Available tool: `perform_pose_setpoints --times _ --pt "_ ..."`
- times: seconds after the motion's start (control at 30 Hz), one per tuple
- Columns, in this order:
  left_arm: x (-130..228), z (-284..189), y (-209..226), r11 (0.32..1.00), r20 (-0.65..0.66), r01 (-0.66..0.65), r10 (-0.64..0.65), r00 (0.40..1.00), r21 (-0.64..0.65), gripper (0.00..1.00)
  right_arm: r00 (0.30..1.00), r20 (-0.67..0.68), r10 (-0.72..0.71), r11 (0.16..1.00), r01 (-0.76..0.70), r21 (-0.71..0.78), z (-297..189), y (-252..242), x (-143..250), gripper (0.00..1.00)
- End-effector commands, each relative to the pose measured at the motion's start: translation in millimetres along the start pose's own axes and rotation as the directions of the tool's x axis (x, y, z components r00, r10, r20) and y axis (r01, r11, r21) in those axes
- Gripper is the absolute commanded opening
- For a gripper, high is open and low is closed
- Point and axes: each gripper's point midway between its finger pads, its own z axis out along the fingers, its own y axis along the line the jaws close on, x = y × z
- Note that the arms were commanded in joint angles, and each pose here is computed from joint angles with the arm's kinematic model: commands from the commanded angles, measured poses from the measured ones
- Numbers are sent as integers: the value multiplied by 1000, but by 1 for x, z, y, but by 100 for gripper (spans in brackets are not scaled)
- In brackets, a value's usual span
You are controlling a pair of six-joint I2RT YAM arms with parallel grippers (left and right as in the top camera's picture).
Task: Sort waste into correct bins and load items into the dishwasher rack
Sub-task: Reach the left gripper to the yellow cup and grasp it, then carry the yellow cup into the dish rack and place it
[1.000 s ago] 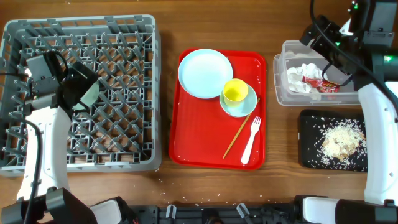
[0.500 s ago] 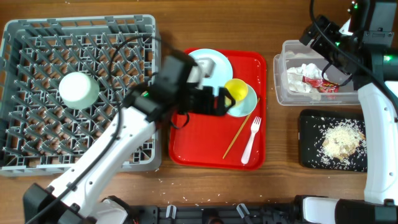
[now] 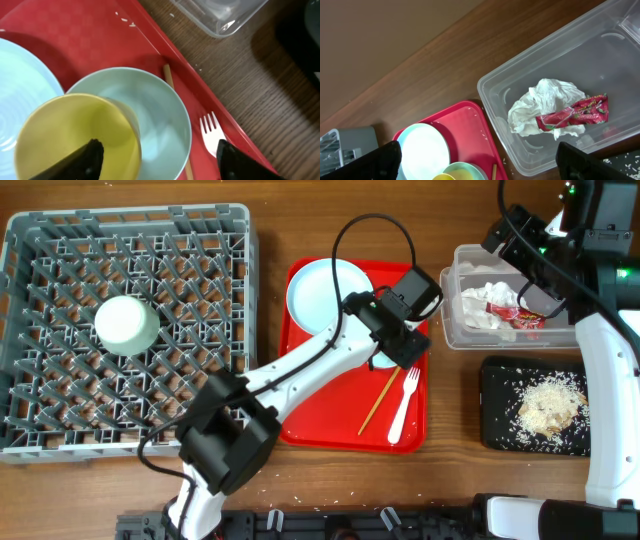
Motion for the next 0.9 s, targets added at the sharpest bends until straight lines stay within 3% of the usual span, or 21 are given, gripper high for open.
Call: perform_pose_setpoints --times 0.0,0.07,0.3,0.4,0.57,0.7,0.8,0.87 --pt "-3 17 -2 1000 5 -23 23 1000 -16 65 1000 12 0 1000 -1 12 0 -1 -4 100" --pt "0 28 3 999 -6 -22 22 1000 -39 61 1000 12 0 1000 -1 12 0 -1 -4 100" --pt "3 32 8 998 -17 -21 20 1000 -62 26 1000 12 0 1000 -1 12 0 -1 -4 100" --pt "1 30 12 996 -8 -20 19 1000 -85 4 1000 12 0 1000 -1 12 0 -1 -4 100" --pt "-16 -5 10 993 70 90 -85 994 -75 4 1000 12 0 1000 -1 12 0 -1 -4 100" --pt "-42 -81 17 980 213 195 -184 960 -32 4 1000 12 0 1000 -1 12 0 -1 -4 100" --pt "-49 -141 50 966 304 259 -242 921 -15 4 1000 12 1 1000 -1 12 0 -1 -4 100" --pt "-43 -184 98 935 342 345 -353 871 87 4 1000 12 0 1000 0 12 0 -1 -4 100"
